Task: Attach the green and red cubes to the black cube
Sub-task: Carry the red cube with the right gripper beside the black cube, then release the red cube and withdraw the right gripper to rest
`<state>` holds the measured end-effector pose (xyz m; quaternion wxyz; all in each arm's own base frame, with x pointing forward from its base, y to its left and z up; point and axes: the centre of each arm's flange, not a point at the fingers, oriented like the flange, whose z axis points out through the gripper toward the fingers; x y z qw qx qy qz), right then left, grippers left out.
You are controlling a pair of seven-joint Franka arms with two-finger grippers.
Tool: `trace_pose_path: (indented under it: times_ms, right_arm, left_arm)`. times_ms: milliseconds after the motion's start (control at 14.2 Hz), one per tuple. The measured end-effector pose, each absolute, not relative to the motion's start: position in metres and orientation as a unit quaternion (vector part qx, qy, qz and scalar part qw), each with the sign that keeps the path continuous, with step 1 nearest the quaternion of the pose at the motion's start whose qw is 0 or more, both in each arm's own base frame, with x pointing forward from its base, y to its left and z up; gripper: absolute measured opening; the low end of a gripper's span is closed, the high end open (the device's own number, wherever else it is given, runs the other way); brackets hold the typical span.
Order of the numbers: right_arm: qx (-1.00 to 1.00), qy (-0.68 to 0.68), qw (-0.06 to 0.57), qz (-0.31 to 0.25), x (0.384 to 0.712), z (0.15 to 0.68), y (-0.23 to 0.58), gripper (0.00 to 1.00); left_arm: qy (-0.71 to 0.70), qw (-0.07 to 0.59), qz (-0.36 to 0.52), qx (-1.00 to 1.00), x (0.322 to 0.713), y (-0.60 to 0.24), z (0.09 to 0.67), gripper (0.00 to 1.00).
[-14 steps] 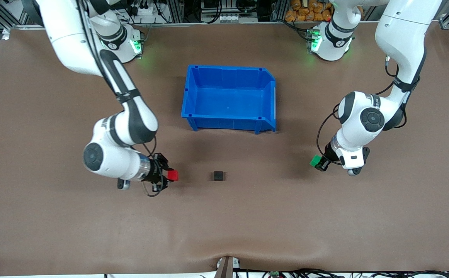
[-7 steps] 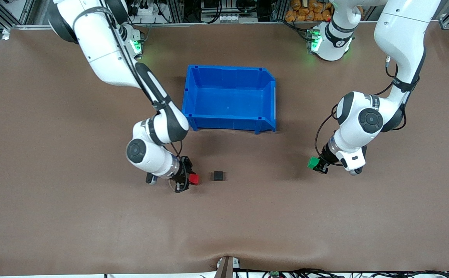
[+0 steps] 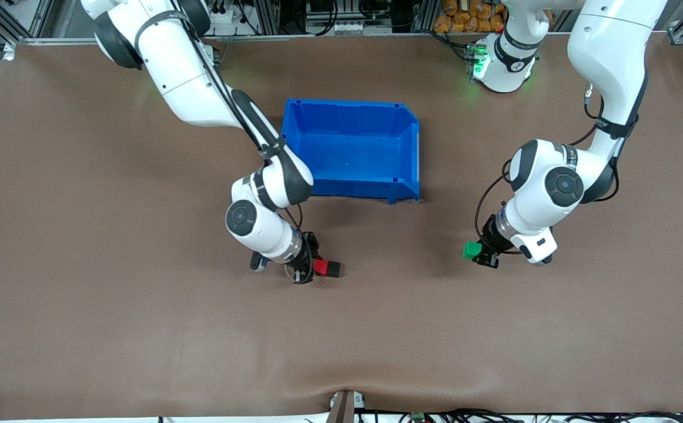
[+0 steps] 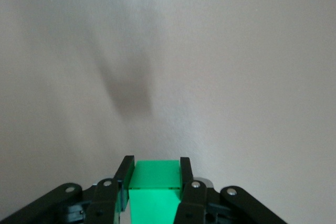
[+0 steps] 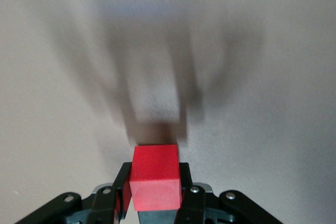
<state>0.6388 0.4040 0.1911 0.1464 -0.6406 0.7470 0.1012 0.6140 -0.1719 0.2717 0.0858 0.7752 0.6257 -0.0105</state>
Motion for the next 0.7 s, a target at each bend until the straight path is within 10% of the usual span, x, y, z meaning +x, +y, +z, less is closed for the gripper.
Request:
trace_pose_path:
  times_ms: [281, 702]
  right_arm:
    - [-0.649, 0.739, 0.148, 0.102, 0.631, 0.189, 0.422, 0.44]
    - [-0.742, 0.657, 0.133, 0.022, 0.656, 0.216, 0.397, 1.0]
  left_arm:
    - [0.661, 0.102, -0.043, 0.742, 0.619, -0.183, 0.268, 0.39]
    - [0.707, 0.101, -0.065, 0.697, 0.621, -0.247, 0.25, 0.39]
